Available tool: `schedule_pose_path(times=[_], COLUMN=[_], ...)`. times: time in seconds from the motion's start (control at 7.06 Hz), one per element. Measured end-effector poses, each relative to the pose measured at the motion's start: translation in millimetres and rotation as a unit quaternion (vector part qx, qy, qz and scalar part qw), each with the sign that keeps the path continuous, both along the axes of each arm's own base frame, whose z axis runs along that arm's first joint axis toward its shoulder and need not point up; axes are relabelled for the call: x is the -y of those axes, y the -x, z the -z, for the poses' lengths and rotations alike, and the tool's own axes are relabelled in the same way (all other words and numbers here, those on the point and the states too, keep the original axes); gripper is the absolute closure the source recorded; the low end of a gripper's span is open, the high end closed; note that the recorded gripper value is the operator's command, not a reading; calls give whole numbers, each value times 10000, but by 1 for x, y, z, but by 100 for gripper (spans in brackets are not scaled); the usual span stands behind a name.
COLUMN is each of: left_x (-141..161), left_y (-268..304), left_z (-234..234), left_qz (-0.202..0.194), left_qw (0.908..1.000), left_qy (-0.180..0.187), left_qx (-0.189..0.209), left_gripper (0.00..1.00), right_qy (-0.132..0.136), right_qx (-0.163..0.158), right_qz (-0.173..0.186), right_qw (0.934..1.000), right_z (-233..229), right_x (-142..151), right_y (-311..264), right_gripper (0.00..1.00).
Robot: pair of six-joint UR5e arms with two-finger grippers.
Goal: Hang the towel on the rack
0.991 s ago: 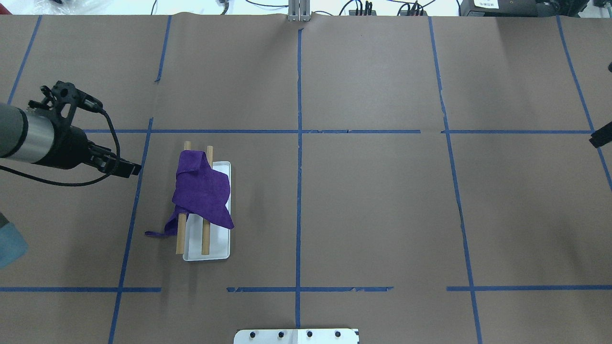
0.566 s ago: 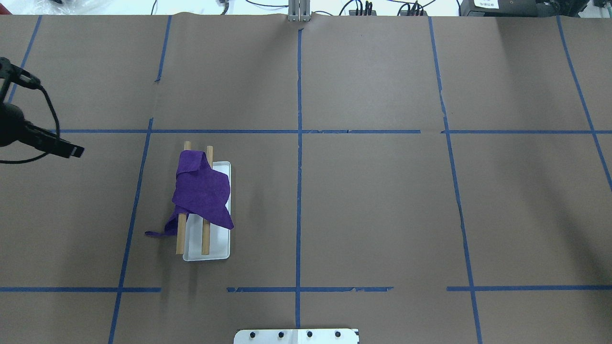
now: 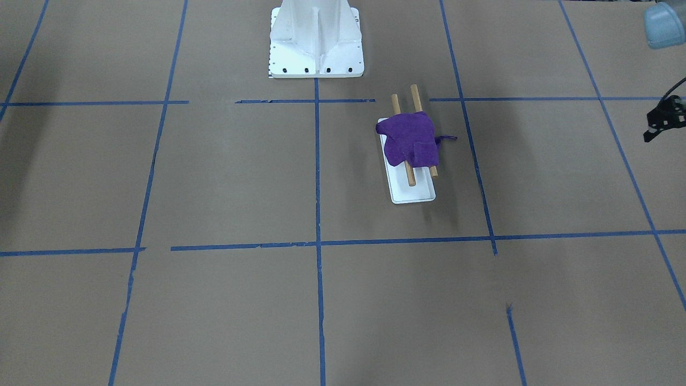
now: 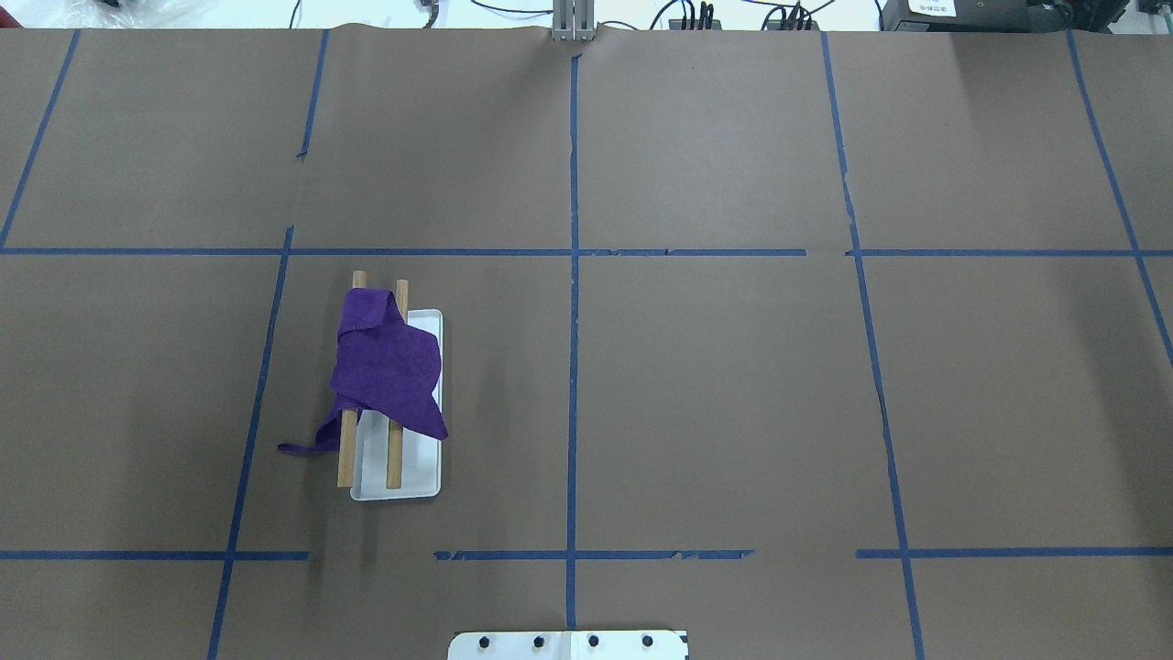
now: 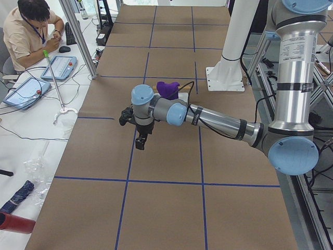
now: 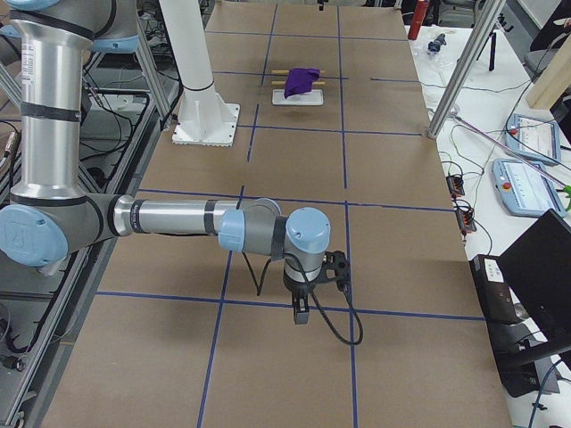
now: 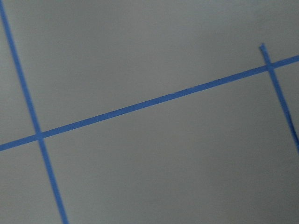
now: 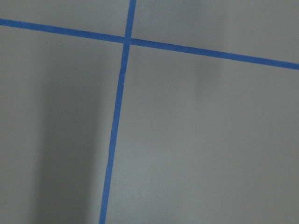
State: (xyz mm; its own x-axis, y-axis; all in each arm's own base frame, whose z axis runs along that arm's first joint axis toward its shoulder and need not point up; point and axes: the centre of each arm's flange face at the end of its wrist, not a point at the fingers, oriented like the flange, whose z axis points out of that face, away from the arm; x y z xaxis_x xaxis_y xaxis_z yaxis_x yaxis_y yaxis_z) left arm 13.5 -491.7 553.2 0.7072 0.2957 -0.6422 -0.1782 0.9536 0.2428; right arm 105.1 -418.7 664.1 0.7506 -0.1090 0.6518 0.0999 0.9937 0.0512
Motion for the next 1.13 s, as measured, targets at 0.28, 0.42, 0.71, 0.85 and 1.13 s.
schedule_pose_path(times=[0.28,0.42,0.71,0.85,1.13], left_x=[-14,-24,-42,-45,-45], left_y=[44,56,76,79,81], left_z=[-58,-74,-85,-83,-74], left_qz=[65,156,343,387,412], left_qw=[9993,9983,9972,9971,9976], left_qy=[368,545,668,661,553], left_qx=[98,106,50,-41,-101], left_gripper=[0,0,0,0,0], right_qy=[96,145,232,226,218], right_qx=[46,48,31,24,23], right_qz=[-149,-251,-390,-394,-383], right_qw=[9998,9996,9990,9990,9990], right_z=[-10,-7,0,2,4], right_x=[-11,-10,-4,-2,0], right_y=[-11,-12,-8,-6,-4], right_gripper=[0,0,0,0,0])
